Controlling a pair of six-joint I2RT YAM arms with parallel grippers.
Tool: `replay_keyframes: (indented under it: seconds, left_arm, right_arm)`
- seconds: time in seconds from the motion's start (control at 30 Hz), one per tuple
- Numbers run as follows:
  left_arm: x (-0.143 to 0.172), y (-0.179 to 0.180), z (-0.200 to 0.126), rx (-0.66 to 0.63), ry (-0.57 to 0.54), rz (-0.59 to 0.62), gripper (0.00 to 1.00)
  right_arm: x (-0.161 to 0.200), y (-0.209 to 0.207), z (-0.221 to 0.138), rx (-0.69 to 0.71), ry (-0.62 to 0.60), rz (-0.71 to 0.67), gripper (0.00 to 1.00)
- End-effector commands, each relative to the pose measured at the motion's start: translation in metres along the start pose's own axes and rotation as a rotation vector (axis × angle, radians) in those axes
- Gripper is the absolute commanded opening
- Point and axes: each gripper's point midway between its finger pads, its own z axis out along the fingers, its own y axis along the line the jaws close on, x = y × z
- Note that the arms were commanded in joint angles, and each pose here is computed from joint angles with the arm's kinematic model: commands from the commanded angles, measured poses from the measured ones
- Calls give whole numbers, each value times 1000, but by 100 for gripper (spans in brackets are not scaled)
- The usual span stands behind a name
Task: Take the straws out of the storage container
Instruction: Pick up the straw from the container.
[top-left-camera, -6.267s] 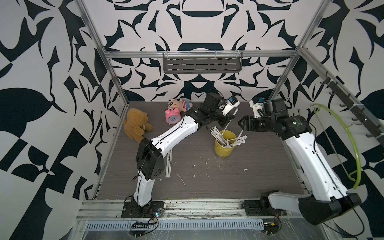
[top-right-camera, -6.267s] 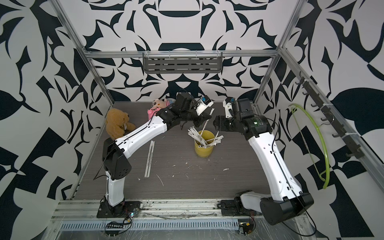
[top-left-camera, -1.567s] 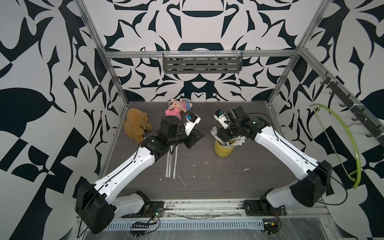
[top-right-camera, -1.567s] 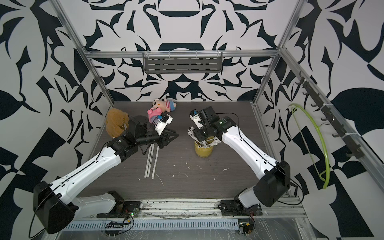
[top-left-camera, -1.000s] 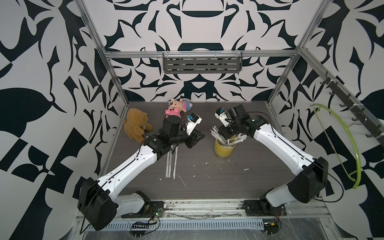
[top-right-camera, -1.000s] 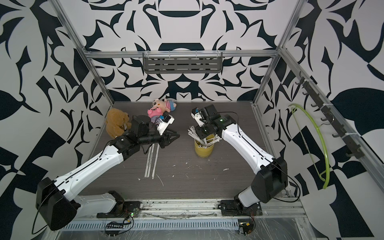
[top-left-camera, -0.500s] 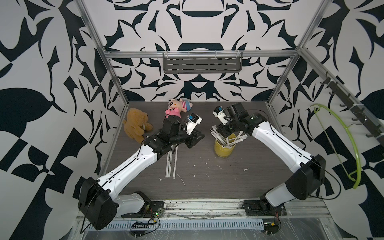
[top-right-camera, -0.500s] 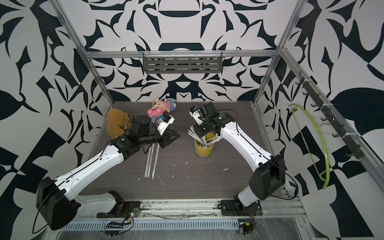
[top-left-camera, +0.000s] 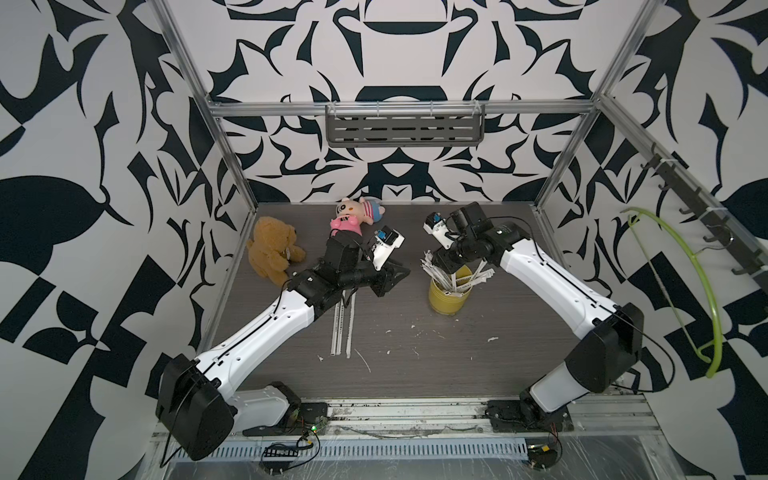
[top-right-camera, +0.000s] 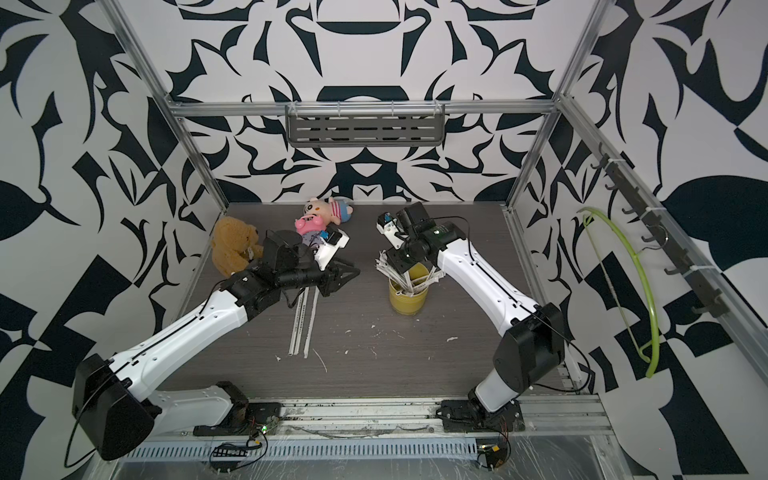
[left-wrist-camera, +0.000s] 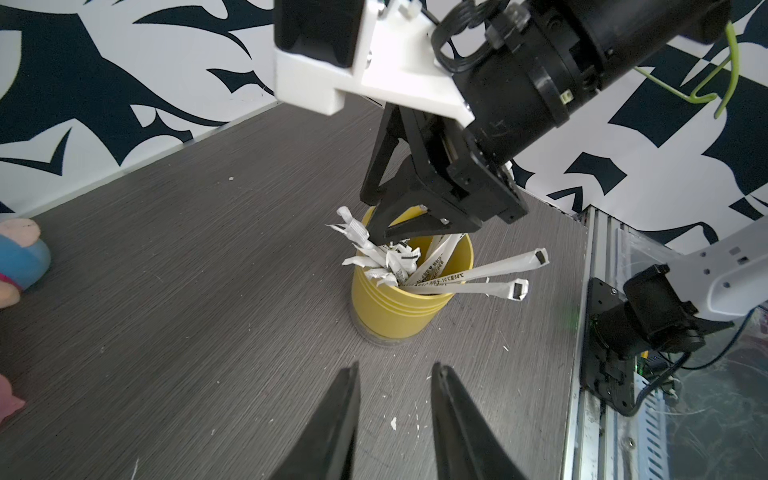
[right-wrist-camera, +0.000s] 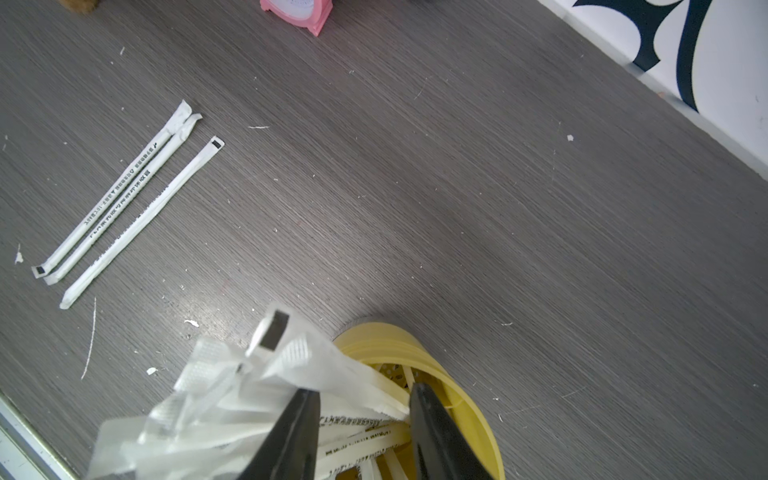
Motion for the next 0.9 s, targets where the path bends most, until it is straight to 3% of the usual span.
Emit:
replay_keyframes:
  seconds: [0.0,0.17,0.33,0.67,0.87]
  left_arm:
    - [-10,-6,-5,21,-14,10,35]
    - [-9,-6,-5,22,-12,8,35]
    - [-8,-6,-6,21,-13,9,35]
    - [-8,-8,-9,21,-20,10,35]
    - [-12,-10,-11,26,-29,13,35]
  right_arm:
    - [-12,1,-6,-14,-24,-51,41]
    - [-13,3,-3,-26,-26,-77,37]
    - [-17,3,-4,-28,-37,-83,27]
    - [-19,-9,-28,65,-72,-72,11]
    - [-20,-12,-40,94,-91,-63,8]
